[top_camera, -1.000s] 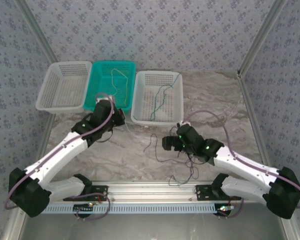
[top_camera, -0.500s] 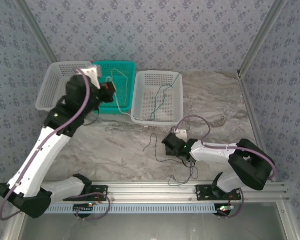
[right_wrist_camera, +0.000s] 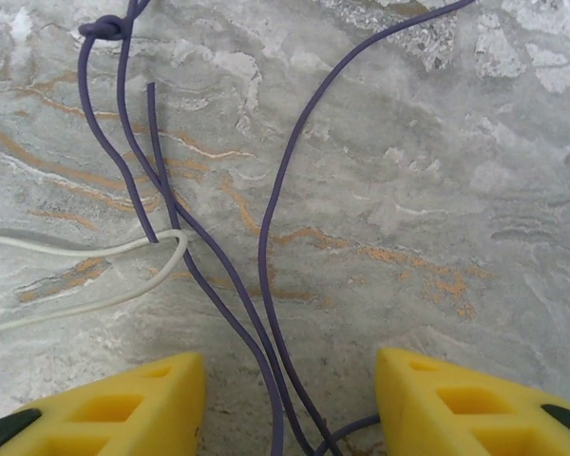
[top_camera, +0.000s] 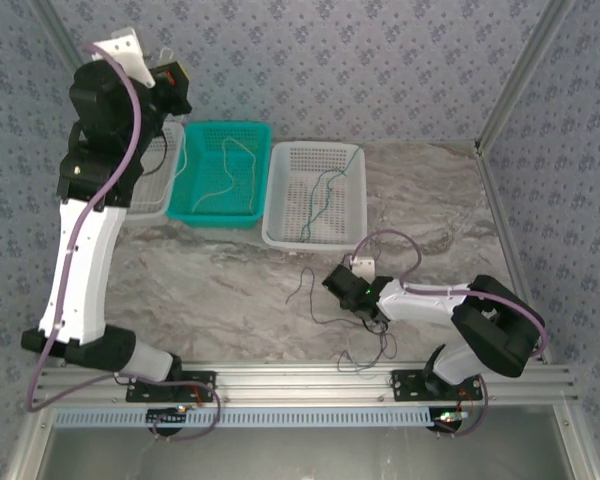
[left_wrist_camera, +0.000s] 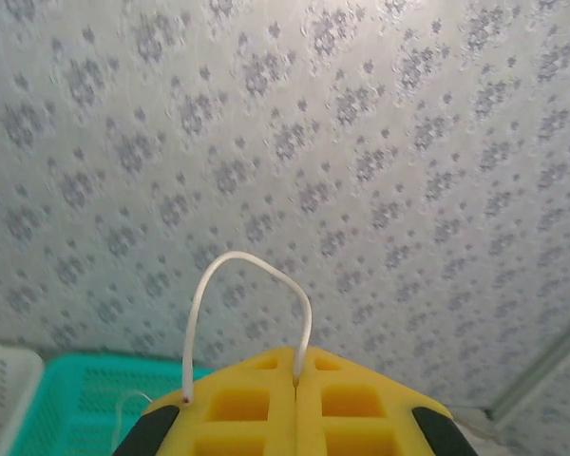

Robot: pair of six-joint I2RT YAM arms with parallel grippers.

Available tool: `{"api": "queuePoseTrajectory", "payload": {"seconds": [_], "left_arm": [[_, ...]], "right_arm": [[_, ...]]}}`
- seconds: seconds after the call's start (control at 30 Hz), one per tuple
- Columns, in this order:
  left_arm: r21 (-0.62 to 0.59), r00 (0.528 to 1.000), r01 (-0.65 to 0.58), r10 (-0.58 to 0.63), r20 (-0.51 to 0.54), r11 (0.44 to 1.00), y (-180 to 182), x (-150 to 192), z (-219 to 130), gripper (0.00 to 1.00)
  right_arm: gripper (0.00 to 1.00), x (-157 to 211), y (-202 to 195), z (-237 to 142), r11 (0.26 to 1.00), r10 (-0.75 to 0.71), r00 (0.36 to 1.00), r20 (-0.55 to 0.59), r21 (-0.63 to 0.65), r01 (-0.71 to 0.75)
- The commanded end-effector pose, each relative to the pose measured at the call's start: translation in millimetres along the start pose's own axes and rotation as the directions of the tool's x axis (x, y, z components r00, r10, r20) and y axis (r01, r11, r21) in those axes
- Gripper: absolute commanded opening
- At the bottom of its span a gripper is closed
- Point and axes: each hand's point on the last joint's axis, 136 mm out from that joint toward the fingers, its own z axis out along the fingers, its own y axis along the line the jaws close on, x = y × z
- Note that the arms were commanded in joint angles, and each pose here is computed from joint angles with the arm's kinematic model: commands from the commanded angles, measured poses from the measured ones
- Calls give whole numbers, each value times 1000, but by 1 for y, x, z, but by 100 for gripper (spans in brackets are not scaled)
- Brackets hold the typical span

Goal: Untangle the cables

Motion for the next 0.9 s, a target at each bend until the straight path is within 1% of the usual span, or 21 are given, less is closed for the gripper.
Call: {"api": "queuePoseTrajectory", "payload": {"seconds": [0.0, 0.03, 0.13, 0.2, 0.3, 0.37, 0.43, 0.5, 0.57, 0.6, 0.63, 0.67, 0.7, 0.73, 0.8, 0.87], "left_arm": [[-74, 988, -126, 133, 85, 989, 14, -29, 12, 0], [-94, 984, -143, 152, 92, 985, 21, -31, 20, 0], [-118, 983, -148, 159, 95, 982, 37, -31, 44, 0], [-143, 982, -157, 169, 82, 977, 49, -25, 59, 0], [-183, 987, -151, 159, 32, 971, 68, -6, 81, 0], [-176, 990, -141, 141, -13, 974, 74, 15, 96, 0], [-134, 990, -130, 121, -76, 982, 75, 43, 114, 0], [-120, 984, -101, 81, -161, 988, 83, 81, 132, 0], [-135, 966, -68, 31, -257, 989, 100, 136, 152, 1], [-149, 951, -58, 9, -308, 987, 109, 165, 160, 7], [-170, 939, -49, -13, -343, 984, 117, 187, 163, 15], [-199, 926, -40, -39, -377, 979, 127, 209, 162, 27], [-218, 921, -26, -62, -385, 976, 133, 223, 159, 38], [-228, 923, -9, -80, -378, 974, 137, 229, 156, 43], [-216, 931, 22, -98, -351, 976, 134, 229, 144, 53], [-198, 942, 50, -112, -315, 979, 127, 216, 130, 60]], "right_arm": [[51, -1, -10, -2, 999, -16, 1000, 1, 49, 16], [51, -2, -11, -3, 999, -14, 1000, 3, 48, 14], [51, -2, -13, -7, 999, -11, 1000, 4, 49, 11], [51, -3, -14, -9, 999, -9, 1000, 6, 50, 9], [52, -5, -17, -14, 998, -3, 1000, 11, 56, 2], [52, -7, -19, -18, 998, 9, 1000, 19, 59, -10], [53, -8, -20, -20, 998, 16, 1000, 24, 55, -18], [53, -10, -19, -21, 999, 24, 999, 32, 47, -25], [53, -11, -18, -22, 999, 25, 999, 35, 44, -26], [51, -12, -17, -22, 999, 25, 999, 34, 41, -26], [50, -11, -16, -22, 999, 25, 999, 32, 35, -26], [48, -11, -16, -22, 999, 24, 999, 28, 33, -25], [47, -10, -16, -22, 999, 23, 999, 24, 30, -24], [47, -9, -17, -22, 999, 26, 999, 20, 33, -26], [46, -6, -20, -23, 999, 27, 1000, 16, 42, -28], [45, -4, -24, -23, 998, 28, 999, 16, 50, -29]]}}
